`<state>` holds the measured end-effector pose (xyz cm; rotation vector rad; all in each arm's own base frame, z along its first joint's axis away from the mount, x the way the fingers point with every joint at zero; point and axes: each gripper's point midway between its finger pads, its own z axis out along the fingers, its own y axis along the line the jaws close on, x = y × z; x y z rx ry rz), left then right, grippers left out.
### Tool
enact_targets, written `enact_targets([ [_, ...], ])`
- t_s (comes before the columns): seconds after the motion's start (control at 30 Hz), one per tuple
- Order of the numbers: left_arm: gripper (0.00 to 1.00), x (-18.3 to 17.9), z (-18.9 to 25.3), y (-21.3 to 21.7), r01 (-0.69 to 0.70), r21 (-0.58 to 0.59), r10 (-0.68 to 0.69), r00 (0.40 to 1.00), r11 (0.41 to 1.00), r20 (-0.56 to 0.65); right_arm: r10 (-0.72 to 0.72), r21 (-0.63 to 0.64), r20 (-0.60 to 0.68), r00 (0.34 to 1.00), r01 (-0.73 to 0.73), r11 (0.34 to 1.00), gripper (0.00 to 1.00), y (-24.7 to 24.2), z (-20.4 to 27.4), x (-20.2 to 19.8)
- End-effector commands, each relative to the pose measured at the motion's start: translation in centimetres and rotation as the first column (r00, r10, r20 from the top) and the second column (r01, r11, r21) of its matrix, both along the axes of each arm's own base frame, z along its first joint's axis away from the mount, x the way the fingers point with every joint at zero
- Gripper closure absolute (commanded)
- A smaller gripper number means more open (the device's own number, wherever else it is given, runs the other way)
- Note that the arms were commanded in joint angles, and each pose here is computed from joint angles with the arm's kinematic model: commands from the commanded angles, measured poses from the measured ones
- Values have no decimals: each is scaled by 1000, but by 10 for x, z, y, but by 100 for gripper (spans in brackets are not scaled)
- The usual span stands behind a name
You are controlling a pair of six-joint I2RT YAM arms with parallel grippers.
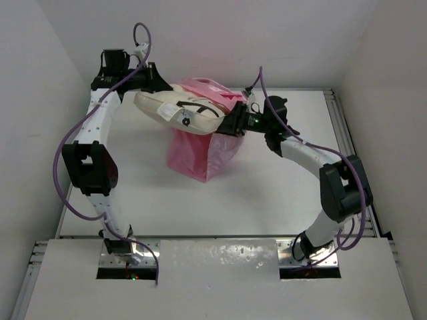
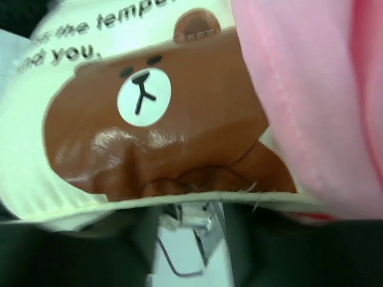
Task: Put the pillow into the pillowcase
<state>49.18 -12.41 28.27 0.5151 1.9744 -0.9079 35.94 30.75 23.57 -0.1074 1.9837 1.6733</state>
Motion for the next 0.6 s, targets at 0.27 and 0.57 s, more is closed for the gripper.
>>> enact_targets([
  [0.27, 100, -21, 5, -71, 55, -68, -58, 998, 996, -34, -71, -461, 302, 951, 211, 862, 1, -101, -8, -3],
  [0.57, 100, -21, -3, -95, 76, -74, -80, 995, 994, -54, 301, -596, 664, 684, 242, 765, 1, -114, 70, -53],
])
